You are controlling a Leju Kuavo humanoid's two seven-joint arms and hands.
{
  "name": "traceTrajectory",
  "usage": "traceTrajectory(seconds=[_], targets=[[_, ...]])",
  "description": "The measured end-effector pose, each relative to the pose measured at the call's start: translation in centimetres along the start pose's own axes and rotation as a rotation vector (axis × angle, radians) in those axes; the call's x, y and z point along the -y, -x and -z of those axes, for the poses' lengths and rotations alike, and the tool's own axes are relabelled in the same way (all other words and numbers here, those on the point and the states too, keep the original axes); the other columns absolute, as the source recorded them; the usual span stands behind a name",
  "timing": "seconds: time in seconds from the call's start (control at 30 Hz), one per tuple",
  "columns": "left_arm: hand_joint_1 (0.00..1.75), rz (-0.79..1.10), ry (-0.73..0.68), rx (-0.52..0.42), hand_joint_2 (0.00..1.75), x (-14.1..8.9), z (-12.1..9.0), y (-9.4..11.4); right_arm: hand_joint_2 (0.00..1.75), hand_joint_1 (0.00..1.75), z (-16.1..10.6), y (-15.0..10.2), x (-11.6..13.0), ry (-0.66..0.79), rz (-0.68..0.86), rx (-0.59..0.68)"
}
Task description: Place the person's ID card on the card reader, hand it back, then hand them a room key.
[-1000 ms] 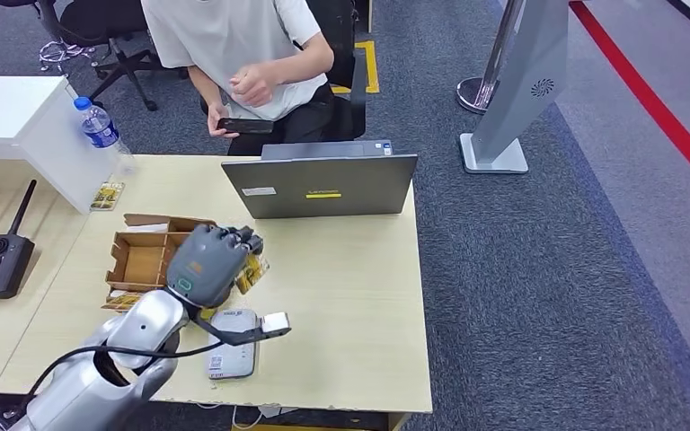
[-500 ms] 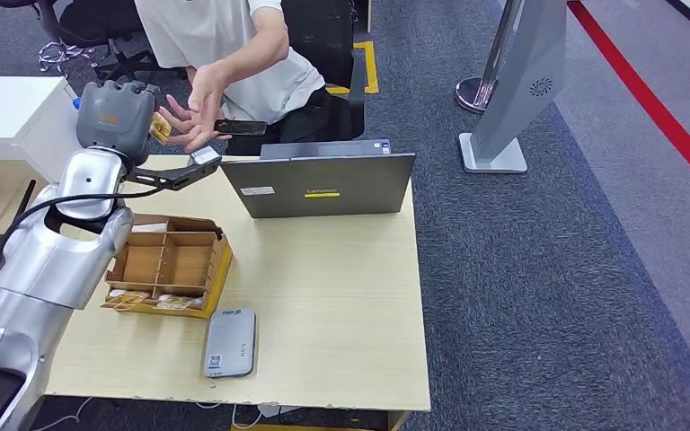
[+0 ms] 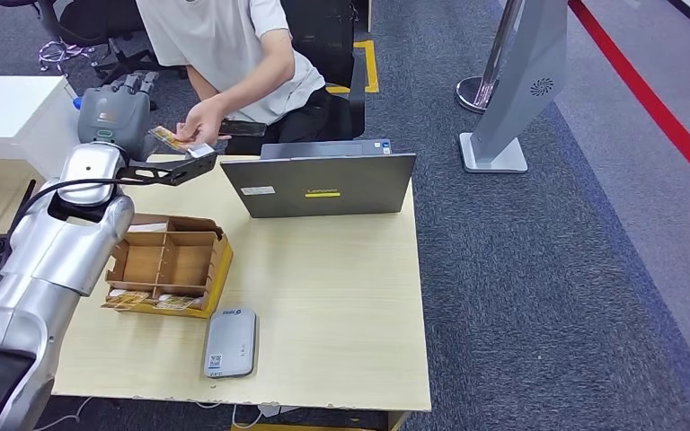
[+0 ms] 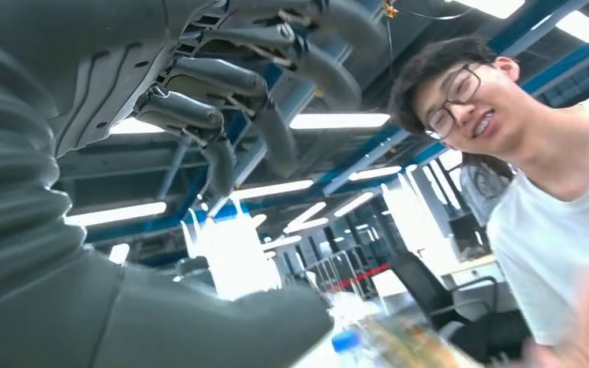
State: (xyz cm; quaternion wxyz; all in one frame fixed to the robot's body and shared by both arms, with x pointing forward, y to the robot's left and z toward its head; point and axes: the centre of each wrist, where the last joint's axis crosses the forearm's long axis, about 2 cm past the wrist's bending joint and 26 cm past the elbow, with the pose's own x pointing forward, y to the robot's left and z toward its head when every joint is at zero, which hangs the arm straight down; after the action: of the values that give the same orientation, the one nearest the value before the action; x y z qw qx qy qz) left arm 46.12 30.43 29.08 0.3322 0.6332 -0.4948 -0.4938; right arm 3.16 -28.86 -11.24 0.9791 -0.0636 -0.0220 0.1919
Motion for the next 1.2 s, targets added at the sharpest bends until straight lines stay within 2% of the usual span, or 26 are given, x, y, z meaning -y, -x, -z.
traceTrajectory(seconds=[0.13, 0.27, 0.4, 0.53, 0.7, 0.8, 0.87, 0.97, 1.07, 1.2], targets=[[0.0, -0.091, -0.011, 0.064, 1.75, -0.1, -1.5, -0.8, 0.0, 0.0, 0.0, 0.1, 0.0, 0.0, 0.011, -0.002], [0.0, -0.173, -0.043, 0.154, 1.75, -0.1, -5.5, -1.3, 0.0, 0.0, 0.0, 0.5, -0.2, -0.003, 0.037, -0.009], [0.0, -0.2, -0.09, 0.248, 1.75, 0.7, -10.9, -1.1, 0.0, 0.0, 0.0, 1.1, -0.3, -0.002, 0.068, -0.019], [0.0, -0.227, -0.122, 0.368, 1.75, 2.5, -17.8, -1.0, 0.0, 0.0, 0.0, 1.5, -0.4, 0.004, 0.097, -0.028], [0.0, -0.268, 0.01, 0.473, 1.75, 4.9, -26.5, -0.4, 0.0, 0.0, 0.0, 1.9, -0.2, 0.016, 0.143, -0.033], [0.0, -0.277, 0.114, 0.495, 1.75, 5.7, -30.0, 0.8, 0.0, 0.0, 0.0, 2.1, 0.0, 0.024, 0.163, -0.036], [0.0, -0.274, 0.176, 0.496, 1.75, 6.0, -31.5, 1.7, 0.0, 0.0, 0.0, 2.2, 0.2, 0.029, 0.171, -0.038], [0.0, -0.262, 0.227, 0.474, 1.75, 6.3, -32.8, 2.7, 0.0, 0.0, 0.0, 2.3, 0.4, 0.033, 0.18, -0.04], [0.0, -0.234, 0.22, 0.441, 1.75, 6.3, -33.0, 2.8, 0.0, 0.0, 0.0, 2.4, 0.5, 0.034, 0.18, -0.04], [0.0, -0.161, 0.135, 0.368, 1.75, 6.3, -32.3, 1.9, 0.0, 0.0, -0.1, 2.2, 0.4, 0.033, 0.163, -0.038]])
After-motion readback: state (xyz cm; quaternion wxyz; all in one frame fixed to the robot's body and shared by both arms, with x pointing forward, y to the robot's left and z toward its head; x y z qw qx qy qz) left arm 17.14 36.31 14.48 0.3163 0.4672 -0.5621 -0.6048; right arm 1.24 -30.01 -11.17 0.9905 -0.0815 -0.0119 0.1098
